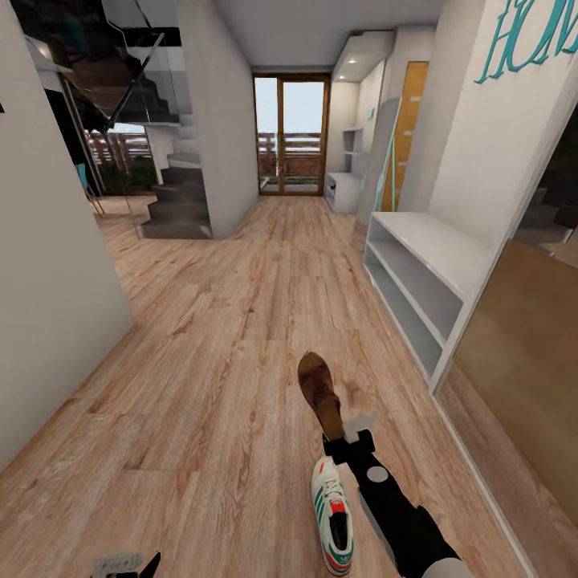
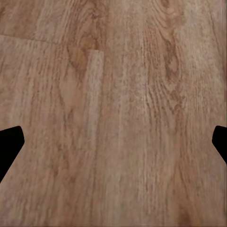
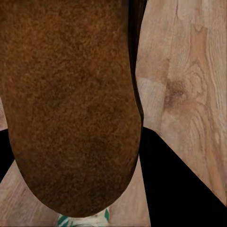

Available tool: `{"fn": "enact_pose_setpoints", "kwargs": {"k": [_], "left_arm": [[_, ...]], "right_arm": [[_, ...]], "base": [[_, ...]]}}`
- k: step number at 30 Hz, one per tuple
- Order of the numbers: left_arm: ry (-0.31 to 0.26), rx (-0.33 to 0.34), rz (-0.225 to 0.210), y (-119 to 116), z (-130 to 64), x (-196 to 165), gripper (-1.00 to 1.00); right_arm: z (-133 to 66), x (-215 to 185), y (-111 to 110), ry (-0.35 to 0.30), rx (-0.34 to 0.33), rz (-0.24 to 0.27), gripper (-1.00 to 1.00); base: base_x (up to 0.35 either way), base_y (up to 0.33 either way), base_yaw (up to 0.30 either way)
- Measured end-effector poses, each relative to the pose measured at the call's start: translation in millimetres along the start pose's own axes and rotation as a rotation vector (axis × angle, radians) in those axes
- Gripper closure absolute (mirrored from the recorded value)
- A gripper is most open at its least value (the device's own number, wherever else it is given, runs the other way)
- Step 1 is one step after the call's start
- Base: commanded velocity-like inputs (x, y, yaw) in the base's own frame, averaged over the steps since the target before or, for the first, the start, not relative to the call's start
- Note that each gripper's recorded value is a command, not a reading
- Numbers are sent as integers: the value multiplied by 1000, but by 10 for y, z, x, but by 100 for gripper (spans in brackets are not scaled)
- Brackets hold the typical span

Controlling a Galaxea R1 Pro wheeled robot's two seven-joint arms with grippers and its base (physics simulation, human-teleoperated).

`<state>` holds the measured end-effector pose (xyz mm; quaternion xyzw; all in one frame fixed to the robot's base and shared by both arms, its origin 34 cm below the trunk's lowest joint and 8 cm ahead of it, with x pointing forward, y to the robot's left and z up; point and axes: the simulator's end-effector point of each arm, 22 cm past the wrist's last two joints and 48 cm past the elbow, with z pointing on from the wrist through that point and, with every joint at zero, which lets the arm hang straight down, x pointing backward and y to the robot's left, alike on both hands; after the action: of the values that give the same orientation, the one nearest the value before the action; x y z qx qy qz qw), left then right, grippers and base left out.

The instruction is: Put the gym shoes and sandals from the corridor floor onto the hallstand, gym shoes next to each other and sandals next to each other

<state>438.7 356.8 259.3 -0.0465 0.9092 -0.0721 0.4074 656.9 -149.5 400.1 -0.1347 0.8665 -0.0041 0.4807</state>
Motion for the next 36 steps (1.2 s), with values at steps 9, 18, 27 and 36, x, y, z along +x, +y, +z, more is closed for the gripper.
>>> {"fn": "enact_pose_setpoints", "kwargs": {"k": [9,18,27,36], "left_arm": [[4,-55,91,-553,411,-218,-100],[2,-61,90,-548,425,-241,-100],[-1,-58,83,-598,436,-240,-100],[-2,-44,68,-744,461,-226,-100]], "right_arm": [[-1,79,83,17,-15,-11,100],[1,81,83,17,-14,-11,100],[1,78,92,17,-15,-10,100],[1,64,129,15,-19,-6,100]], "base": [[80,-52,0],[68,-45,0],[5,-3,0],[-6,-88,0]]}}
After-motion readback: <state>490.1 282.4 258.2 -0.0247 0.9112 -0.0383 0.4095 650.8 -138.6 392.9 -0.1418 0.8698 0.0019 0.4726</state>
